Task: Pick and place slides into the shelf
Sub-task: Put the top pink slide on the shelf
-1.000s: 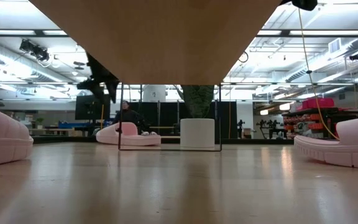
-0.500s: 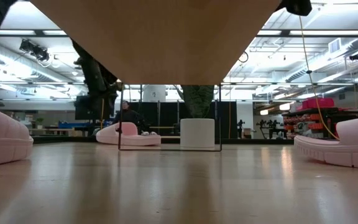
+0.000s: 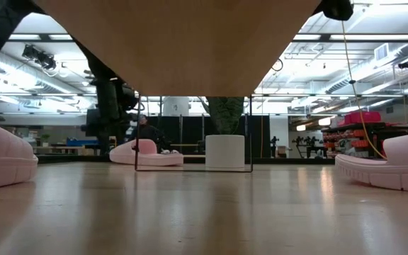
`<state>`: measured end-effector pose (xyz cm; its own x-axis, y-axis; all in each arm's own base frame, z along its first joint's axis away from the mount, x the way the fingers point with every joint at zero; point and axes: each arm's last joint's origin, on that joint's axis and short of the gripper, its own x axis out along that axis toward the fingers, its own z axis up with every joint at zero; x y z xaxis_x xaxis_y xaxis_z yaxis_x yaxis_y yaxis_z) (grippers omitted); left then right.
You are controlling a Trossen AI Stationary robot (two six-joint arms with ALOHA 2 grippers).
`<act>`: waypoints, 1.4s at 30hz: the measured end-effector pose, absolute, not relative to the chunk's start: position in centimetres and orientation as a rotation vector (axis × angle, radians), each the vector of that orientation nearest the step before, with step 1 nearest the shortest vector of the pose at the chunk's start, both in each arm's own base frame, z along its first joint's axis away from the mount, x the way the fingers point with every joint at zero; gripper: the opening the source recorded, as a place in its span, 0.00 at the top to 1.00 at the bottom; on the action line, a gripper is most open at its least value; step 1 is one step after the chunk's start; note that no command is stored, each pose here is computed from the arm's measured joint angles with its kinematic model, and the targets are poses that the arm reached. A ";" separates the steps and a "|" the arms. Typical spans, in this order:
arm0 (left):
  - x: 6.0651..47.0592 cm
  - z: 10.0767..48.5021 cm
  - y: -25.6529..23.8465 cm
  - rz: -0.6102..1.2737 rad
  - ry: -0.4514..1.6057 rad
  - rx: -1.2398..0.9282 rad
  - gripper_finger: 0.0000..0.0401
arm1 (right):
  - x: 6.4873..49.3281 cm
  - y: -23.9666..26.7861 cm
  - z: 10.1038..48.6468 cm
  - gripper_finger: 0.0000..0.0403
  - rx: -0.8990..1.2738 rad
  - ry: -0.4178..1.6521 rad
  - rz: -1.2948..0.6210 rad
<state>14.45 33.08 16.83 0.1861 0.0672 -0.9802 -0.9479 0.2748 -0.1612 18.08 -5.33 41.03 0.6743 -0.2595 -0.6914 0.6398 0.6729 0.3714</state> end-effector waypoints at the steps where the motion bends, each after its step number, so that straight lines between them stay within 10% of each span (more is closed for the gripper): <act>1: 14.5 16.7 33.1 0.926 1.131 -1.023 0.46 | 18.1 -5.3 41.0 0.76 0.649 0.645 -0.548; 19: 15.9 13.2 34.2 0.711 0.970 -1.222 0.45 | 18.2 -5.4 41.0 0.76 0.669 0.640 -0.557; 30: 16.3 12.7 34.1 0.665 0.988 -1.189 0.91 | 18.1 -5.4 41.0 0.76 0.657 0.633 -0.583; 42: 15.3 21.8 32.4 0.679 0.817 -0.977 0.93 | 18.1 -5.4 41.0 0.78 0.634 0.638 -0.581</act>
<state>15.30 32.35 21.84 0.5270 0.1320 -0.8396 -0.8012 0.4066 -0.4390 18.13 -5.45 41.01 0.6623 -0.2921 -0.6900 0.6595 0.6642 0.3519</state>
